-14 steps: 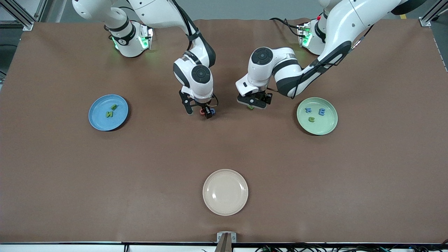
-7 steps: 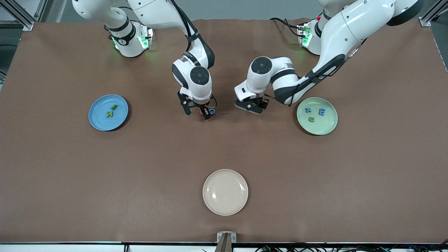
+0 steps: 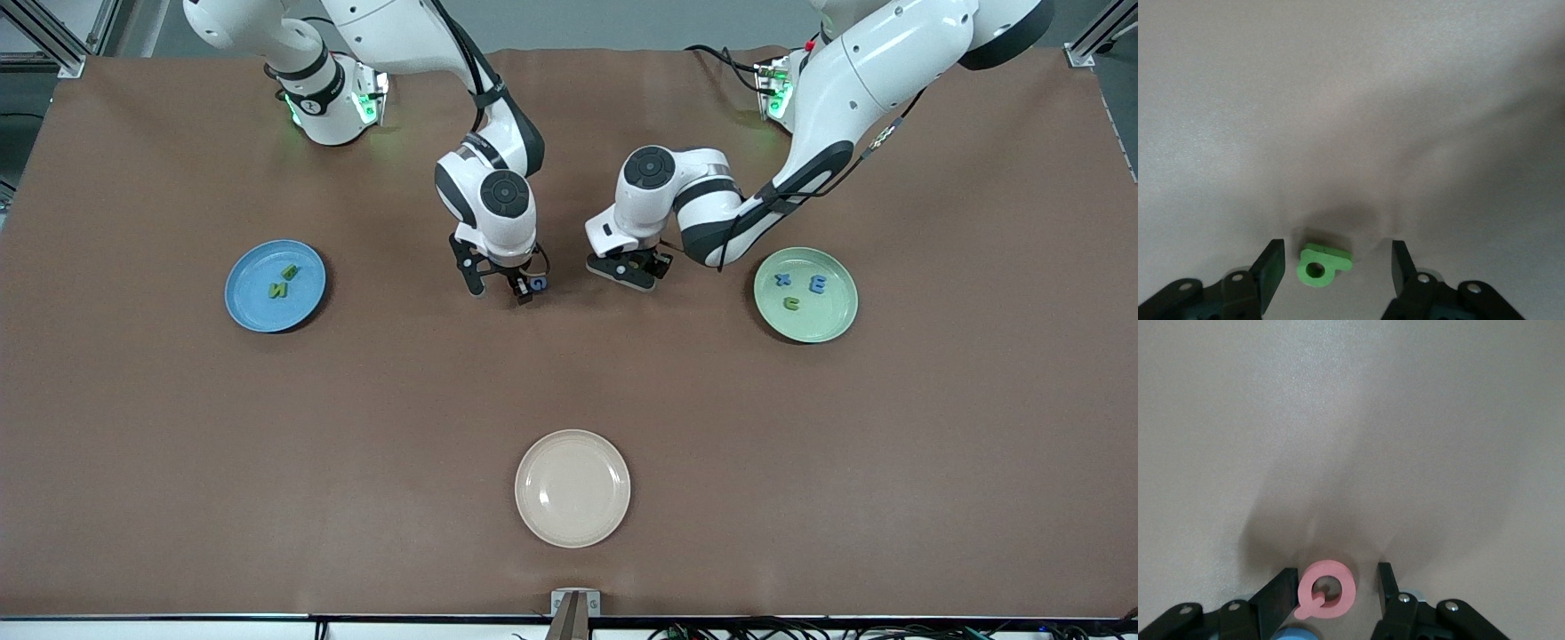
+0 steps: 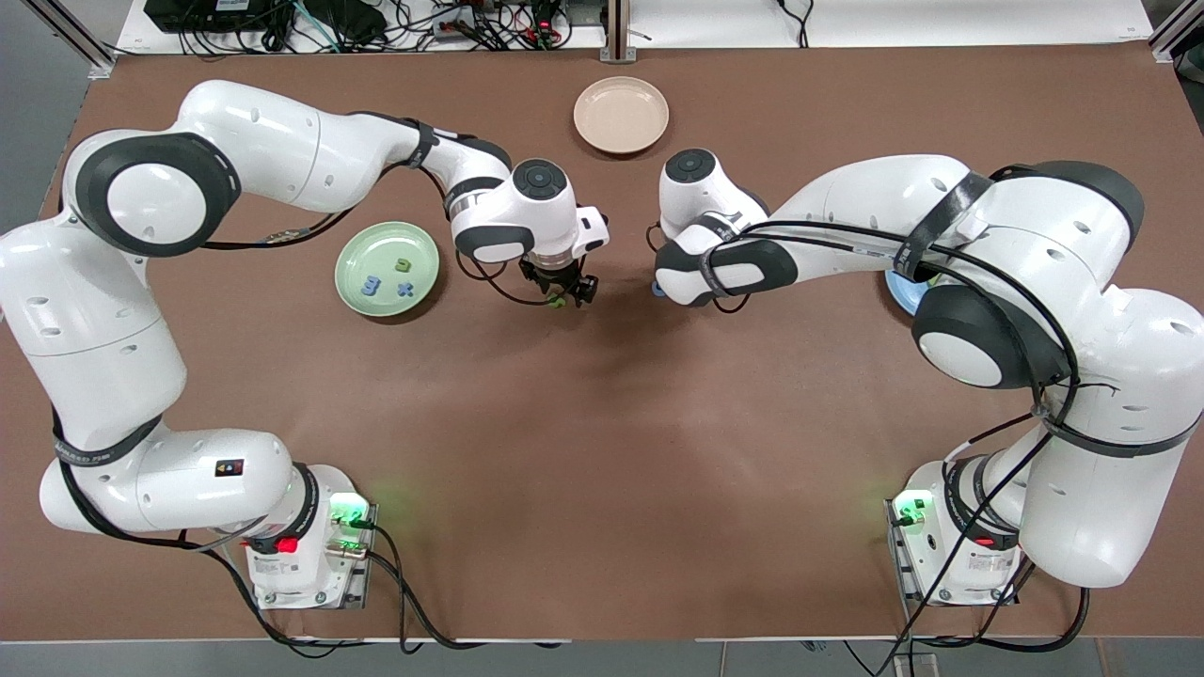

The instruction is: Sort uppercase to blue plate, lowercase to green plate

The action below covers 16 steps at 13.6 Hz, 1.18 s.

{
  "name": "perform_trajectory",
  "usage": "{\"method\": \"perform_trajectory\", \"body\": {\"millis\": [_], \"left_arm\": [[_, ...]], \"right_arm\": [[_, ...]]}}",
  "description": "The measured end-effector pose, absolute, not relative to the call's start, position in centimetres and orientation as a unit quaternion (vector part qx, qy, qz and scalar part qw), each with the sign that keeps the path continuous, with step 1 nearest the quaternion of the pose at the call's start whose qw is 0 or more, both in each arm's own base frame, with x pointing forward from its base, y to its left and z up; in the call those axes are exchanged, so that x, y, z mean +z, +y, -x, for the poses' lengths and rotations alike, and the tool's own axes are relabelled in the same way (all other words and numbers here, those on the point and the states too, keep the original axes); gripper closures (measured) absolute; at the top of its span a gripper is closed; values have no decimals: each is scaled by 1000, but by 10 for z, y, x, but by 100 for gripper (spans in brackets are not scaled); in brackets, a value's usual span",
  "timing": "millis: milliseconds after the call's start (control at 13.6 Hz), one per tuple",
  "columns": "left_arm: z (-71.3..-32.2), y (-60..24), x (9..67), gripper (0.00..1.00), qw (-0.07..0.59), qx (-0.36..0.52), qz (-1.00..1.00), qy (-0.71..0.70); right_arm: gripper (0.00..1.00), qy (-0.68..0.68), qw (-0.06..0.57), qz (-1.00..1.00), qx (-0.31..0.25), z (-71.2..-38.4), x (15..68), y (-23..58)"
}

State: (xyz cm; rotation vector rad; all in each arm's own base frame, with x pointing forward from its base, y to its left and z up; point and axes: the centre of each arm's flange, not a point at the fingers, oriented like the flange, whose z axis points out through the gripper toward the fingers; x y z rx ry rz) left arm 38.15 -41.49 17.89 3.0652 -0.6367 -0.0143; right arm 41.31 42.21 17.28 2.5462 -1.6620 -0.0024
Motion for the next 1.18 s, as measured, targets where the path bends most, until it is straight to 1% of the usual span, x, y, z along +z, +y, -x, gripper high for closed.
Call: {"method": "perform_trajectory", "body": {"millis": [74,147,294,368,441,515,588,809,882,1103,1176], "left_arm": [[-382,-414,178,27,5,-5,-979,-203],[-381,-414,177,27,5,-7,-979,-203],[-379,-413,174,30,4,-10,-979,-204],[-378,-413,173,30,4,-11,-979,-204],[-378,-413,173,35,4,-12,-979,-204],[-378,-413,172,35,4,-13,-979,-204],[-377,-413,172,39,4,-13,-979,-204],[-376,-412,171,41,3,-15,-979,-204],[-378,-411,171,45,3,-14,-979,-203],[-378,-411,171,48,3,-14,-979,-203],[-377,-411,172,53,3,-13,-979,-204]], "right_arm": [[49,-546,51,-836,-1,-413,174,422],[49,-546,51,-836,-1,-413,174,422],[60,-546,51,-837,-2,-413,176,423],[59,-545,50,-837,-2,-414,177,423],[61,-546,50,-837,-2,-414,178,423],[61,-546,50,-837,-2,-414,179,423],[63,-545,50,-837,-2,-414,180,423],[63,-545,49,-837,-2,-414,181,423],[63,-541,48,-840,-2,-415,182,423],[63,-507,84,-858,-21,-419,193,410],[63,-490,98,-866,-32,-422,198,401]]}}
